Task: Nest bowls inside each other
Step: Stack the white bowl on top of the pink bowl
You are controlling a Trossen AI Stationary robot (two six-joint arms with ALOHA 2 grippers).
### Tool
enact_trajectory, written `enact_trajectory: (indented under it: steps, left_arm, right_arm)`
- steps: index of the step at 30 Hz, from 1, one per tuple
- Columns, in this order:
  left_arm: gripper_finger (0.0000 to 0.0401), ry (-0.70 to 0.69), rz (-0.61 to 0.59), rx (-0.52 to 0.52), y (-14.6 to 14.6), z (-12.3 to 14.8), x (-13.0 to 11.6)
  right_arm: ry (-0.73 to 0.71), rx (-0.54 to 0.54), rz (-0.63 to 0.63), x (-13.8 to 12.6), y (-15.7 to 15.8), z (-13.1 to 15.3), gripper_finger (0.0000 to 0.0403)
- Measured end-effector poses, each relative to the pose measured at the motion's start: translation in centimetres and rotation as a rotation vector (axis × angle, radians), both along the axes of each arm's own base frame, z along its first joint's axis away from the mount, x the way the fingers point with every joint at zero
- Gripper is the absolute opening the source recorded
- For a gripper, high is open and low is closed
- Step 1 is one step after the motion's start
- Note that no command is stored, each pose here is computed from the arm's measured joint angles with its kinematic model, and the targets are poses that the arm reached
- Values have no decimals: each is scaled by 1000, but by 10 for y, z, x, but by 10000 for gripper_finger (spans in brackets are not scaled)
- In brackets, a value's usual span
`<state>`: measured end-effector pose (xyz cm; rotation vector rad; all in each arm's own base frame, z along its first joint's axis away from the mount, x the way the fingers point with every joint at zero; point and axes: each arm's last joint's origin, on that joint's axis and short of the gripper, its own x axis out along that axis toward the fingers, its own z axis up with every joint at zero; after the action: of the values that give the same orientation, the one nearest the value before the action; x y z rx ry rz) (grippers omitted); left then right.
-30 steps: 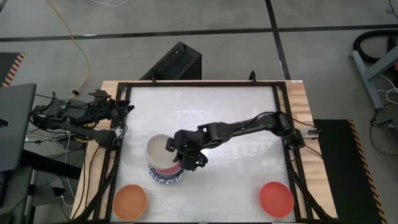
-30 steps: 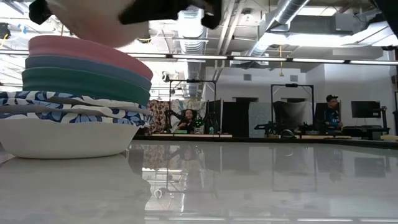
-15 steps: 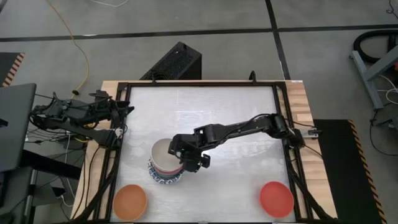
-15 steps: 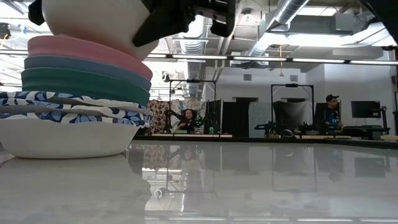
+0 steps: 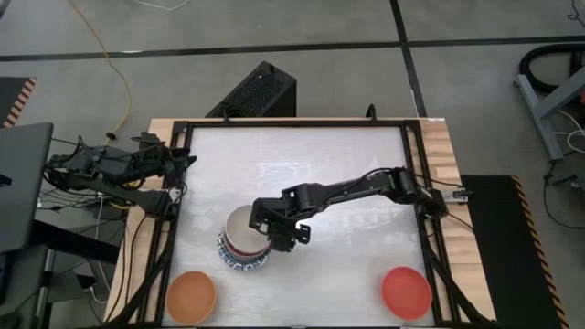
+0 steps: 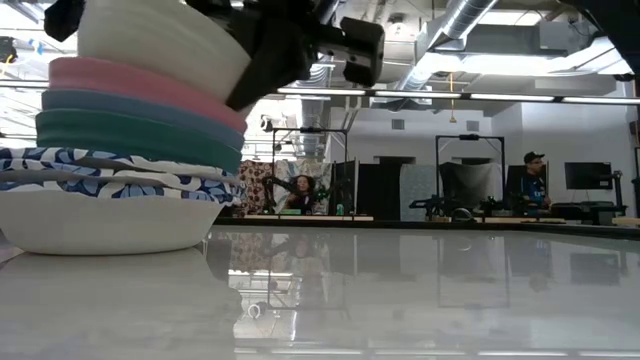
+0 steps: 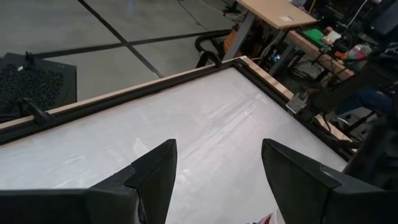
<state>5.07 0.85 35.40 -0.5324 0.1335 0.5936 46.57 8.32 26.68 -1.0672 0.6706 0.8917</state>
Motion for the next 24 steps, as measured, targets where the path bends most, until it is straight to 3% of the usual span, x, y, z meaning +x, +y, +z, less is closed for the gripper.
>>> enact_trajectory:
  steps: [6, 12, 24]
  left_arm:
    - [224, -4, 1, -8, 0, 0, 0]
    - [224, -9, 3, -15, 0, 0, 0]
    - [224, -17, -3, -32, 0, 0, 0]
  right_arm:
    - [-12, -16, -5, 3, 3, -4, 6]
    - [-33, -38, -25, 4, 2, -3, 41]
    - [-40, 28, -116, 8, 1, -1, 51]
